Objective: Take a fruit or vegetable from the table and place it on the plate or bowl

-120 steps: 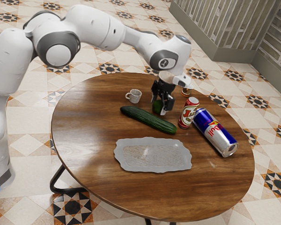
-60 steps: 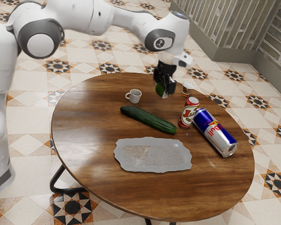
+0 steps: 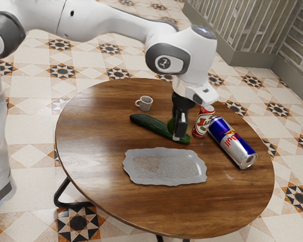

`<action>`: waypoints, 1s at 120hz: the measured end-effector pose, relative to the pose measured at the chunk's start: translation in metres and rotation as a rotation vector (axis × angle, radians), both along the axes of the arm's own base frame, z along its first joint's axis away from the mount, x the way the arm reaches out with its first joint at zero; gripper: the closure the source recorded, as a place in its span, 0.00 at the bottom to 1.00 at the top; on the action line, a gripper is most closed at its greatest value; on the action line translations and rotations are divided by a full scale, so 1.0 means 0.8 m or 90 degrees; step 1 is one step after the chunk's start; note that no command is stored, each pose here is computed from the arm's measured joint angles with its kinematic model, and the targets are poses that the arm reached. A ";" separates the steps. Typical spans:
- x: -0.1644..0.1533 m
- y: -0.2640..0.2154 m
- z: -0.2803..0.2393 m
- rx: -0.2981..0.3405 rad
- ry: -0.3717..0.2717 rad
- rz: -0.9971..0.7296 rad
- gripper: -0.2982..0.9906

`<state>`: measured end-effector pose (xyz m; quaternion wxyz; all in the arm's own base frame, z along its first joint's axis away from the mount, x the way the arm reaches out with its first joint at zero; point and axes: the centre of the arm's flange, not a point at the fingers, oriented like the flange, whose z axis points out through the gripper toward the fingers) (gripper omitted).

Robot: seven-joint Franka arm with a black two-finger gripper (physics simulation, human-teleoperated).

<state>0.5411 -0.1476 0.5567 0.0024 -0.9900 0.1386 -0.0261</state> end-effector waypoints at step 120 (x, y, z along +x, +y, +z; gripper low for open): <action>0.010 -0.042 -0.017 0.004 0.002 -0.053 0.66</action>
